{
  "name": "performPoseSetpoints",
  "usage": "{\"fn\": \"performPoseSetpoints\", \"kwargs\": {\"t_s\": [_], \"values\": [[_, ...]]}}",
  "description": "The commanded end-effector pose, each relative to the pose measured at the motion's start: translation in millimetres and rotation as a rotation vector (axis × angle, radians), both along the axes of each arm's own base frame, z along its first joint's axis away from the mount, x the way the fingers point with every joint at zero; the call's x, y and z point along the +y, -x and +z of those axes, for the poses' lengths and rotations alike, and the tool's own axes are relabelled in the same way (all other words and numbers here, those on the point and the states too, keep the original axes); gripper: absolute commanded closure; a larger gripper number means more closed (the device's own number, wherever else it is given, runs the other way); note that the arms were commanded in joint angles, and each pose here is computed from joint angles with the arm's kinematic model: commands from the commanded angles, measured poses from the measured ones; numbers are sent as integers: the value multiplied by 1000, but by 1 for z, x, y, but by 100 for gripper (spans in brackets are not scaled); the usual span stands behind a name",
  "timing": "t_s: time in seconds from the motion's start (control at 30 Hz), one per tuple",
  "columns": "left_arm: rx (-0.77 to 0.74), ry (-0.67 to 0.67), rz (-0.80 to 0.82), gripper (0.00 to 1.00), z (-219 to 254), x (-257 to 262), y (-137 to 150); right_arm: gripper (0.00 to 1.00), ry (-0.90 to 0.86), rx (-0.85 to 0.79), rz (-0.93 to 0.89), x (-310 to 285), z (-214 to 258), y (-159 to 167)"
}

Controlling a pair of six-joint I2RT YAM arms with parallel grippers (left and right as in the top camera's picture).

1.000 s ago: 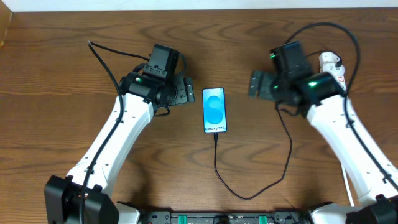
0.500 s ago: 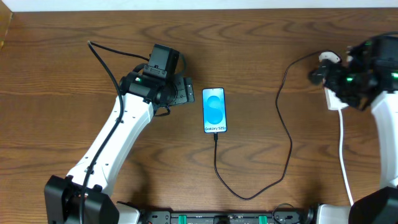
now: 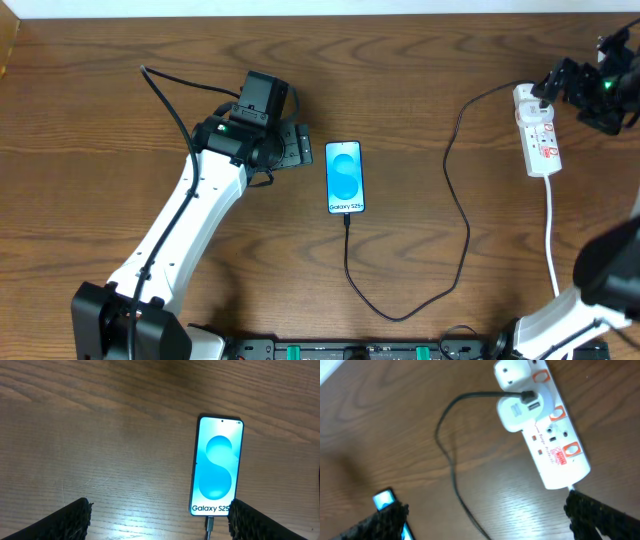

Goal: Plug charger to phone and switch on socket
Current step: 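Move the right gripper to the white power strip's orange switch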

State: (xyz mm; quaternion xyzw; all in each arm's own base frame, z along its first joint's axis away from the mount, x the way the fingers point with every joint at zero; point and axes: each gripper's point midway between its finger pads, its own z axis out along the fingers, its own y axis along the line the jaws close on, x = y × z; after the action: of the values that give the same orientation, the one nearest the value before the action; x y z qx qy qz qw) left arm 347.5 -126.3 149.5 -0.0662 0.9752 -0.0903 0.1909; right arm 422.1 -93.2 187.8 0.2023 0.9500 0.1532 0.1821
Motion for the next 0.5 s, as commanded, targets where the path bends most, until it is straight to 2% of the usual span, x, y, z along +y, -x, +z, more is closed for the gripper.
{"fn": "performPoseSetpoints", "kwargs": {"t_s": [0.0,0.2,0.47], "values": [[-25,-13,-5,13,8,3,-1,1,21,19,59,-13,-23,-16],[-25,-13,-5,13,8,3,-1,1,34,38,85,-22,-58,-33],[-25,-13,-5,13,8,3,-1,1,127,41,66,-42,-79,-46]]}}
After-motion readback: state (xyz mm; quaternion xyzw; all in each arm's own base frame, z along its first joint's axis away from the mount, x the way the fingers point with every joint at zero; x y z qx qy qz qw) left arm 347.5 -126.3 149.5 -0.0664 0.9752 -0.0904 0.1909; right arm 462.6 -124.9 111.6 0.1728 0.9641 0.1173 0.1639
